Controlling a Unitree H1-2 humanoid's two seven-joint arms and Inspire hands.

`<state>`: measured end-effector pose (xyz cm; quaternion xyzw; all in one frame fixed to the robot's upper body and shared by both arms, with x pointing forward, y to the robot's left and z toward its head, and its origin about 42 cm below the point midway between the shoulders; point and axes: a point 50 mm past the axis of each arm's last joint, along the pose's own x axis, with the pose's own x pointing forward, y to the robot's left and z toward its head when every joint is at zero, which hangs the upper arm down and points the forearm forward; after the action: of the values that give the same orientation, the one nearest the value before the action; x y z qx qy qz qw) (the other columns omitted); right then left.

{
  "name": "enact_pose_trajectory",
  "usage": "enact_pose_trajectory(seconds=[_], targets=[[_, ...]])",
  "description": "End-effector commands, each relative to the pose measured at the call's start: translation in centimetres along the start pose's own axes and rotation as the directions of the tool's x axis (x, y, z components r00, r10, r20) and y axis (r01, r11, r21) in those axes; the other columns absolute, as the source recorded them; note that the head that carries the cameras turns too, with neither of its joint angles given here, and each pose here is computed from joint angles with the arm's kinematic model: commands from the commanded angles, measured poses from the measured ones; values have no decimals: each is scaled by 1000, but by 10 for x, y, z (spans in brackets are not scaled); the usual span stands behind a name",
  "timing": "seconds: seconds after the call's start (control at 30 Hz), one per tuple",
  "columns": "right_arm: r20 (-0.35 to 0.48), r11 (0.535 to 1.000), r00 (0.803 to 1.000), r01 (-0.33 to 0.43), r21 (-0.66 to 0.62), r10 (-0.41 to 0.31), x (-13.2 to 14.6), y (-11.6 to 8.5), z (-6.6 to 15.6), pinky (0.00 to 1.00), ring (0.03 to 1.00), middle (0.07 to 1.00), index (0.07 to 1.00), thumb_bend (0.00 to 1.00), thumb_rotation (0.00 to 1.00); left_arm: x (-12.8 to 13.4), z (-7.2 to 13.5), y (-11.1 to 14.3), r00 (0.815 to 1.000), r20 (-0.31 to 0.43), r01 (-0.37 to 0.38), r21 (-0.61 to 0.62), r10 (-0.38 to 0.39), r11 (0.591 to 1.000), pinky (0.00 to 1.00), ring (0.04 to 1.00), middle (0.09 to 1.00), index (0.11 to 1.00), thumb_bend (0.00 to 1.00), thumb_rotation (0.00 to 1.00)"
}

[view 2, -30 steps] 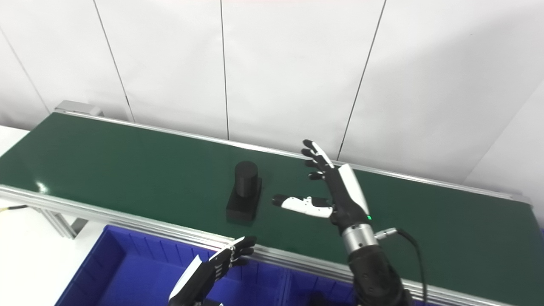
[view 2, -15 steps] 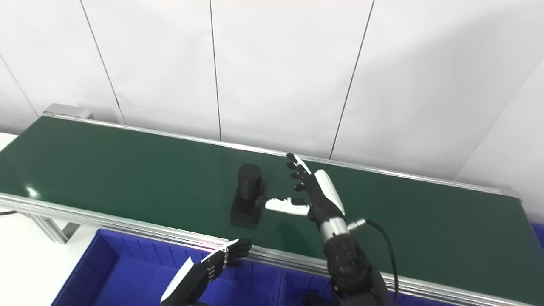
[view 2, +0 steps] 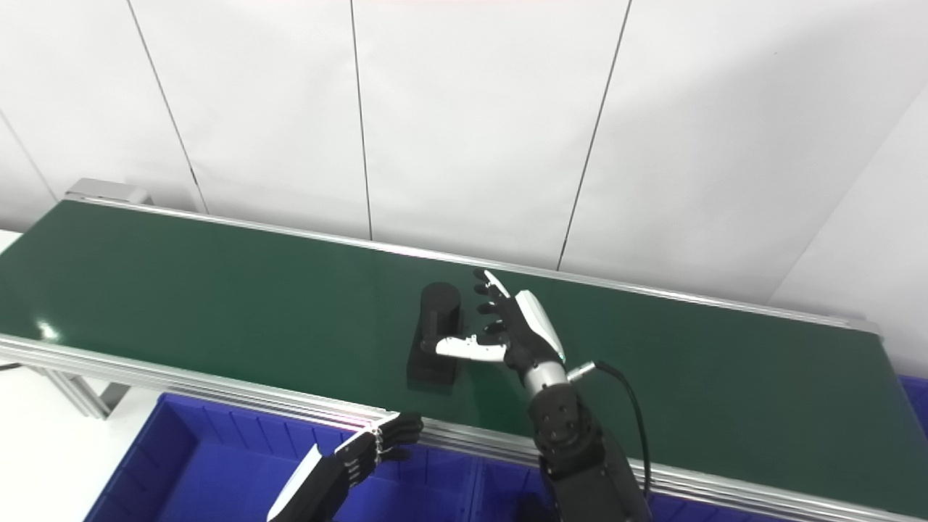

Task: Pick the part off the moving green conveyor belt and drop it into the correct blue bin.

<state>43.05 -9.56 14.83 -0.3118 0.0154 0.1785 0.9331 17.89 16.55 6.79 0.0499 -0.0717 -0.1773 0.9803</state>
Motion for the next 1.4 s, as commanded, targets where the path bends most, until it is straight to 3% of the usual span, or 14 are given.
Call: enact_pose_trajectory(seconds=[0.0,0.2,0.4,0.53,0.77,0.83,0.87,0.9,0.97,1.0,1.1,1.17,1.37], targets=[[97,999,995,36,-18,-35,13,-10,33,690,845,936,969,953,436,-1,6,0,999,51,4,3,-4,1000,795,855,870,862,814,302],[52,998,998,36,-61,-32,25,-4,28,715,856,934,953,974,440,-4,6,0,999,52,7,4,-8,1000,799,859,876,868,803,297],[10,992,996,84,-93,-83,40,5,24,750,865,933,936,981,447,-6,6,-1,998,56,12,-4,-12,1000,802,860,877,869,793,271],[-16,989,996,81,-125,-84,50,11,21,778,871,923,926,942,389,-7,7,-3,998,62,13,-11,-13,1000,804,862,879,870,780,255],[-29,991,994,103,-82,-105,57,22,10,631,768,872,884,813,79,-10,12,-4,998,67,14,-13,-13,1000,795,856,877,868,780,253],[-12,989,990,139,-48,-140,57,24,7,556,651,770,798,717,13,-10,13,-4,998,68,16,-15,-15,1000,790,856,876,868,783,253],[-3,987,987,161,-26,-161,57,26,6,541,533,636,714,608,4,-10,13,-4,998,68,17,-16,-16,1000,789,857,878,871,782,256],[4,984,984,177,-15,-177,58,27,5,538,514,615,702,591,3,-11,13,-4,998,68,17,-16,-16,1000,789,857,878,871,782,256],[17,980,980,198,-17,-198,58,30,5,470,439,524,557,529,0,-11,14,-3,997,70,16,-11,-15,1000,782,853,877,873,781,262],[18,979,979,202,-21,-202,59,31,5,453,428,512,538,520,0,-12,14,-3,997,72,15,-7,-15,1000,780,852,877,874,781,263],[18,977,977,212,-15,-212,58,34,6,318,385,470,526,511,0,-12,14,-1,997,70,14,-7,-14,1000,779,856,879,874,781,265],[13,975,975,221,-7,-221,58,37,6,278,371,456,530,509,0,-12,14,0,998,69,15,-8,-14,1000,778,857,879,875,779,261],[7,966,966,258,32,-258,53,40,1,248,370,453,520,511,0,-11,10,3,997,80,7,0,-7,1000,772,851,872,869,781,274]])
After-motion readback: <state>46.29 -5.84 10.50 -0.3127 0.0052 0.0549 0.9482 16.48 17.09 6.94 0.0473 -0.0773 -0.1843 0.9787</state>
